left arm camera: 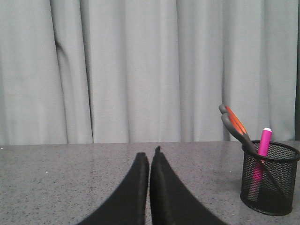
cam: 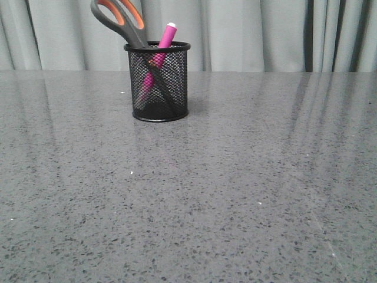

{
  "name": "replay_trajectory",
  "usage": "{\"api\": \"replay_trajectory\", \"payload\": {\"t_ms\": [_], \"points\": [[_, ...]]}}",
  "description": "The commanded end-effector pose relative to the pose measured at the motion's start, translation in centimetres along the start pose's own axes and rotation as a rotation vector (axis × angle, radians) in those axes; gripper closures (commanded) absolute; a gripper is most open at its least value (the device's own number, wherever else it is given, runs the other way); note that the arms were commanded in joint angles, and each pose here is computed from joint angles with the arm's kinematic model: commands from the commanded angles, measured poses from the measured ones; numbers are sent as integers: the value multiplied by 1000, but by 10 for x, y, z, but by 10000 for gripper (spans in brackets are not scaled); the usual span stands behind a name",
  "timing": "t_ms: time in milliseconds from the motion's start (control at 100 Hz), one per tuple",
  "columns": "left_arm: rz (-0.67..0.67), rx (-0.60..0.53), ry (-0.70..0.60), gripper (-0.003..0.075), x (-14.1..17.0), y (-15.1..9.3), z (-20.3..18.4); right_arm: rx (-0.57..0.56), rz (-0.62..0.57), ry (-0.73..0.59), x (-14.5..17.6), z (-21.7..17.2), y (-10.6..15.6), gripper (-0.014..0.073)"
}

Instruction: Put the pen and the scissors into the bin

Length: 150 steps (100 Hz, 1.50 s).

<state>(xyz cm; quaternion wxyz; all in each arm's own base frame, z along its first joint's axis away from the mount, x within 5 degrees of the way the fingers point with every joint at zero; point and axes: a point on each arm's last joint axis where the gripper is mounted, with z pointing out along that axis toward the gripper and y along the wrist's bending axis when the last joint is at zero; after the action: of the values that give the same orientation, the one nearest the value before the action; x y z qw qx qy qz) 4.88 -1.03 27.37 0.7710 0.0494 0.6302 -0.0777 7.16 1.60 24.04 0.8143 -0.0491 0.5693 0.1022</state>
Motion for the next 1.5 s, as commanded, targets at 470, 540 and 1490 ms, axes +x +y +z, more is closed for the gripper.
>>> {"api": "replay_trajectory", "payload": {"t_ms": [470, 540, 1490], "points": [[-17, -27, -33, 742, -10, 2, 0, 3, -2, -46, -1, -1, 0, 663], [-17, -27, -33, 742, -10, 2, 0, 3, -2, -46, -1, -1, 0, 663], [-75, -42, 111, 742, 68, 5, -9, 3, -2, -46, -1, -1, 0, 663]]}}
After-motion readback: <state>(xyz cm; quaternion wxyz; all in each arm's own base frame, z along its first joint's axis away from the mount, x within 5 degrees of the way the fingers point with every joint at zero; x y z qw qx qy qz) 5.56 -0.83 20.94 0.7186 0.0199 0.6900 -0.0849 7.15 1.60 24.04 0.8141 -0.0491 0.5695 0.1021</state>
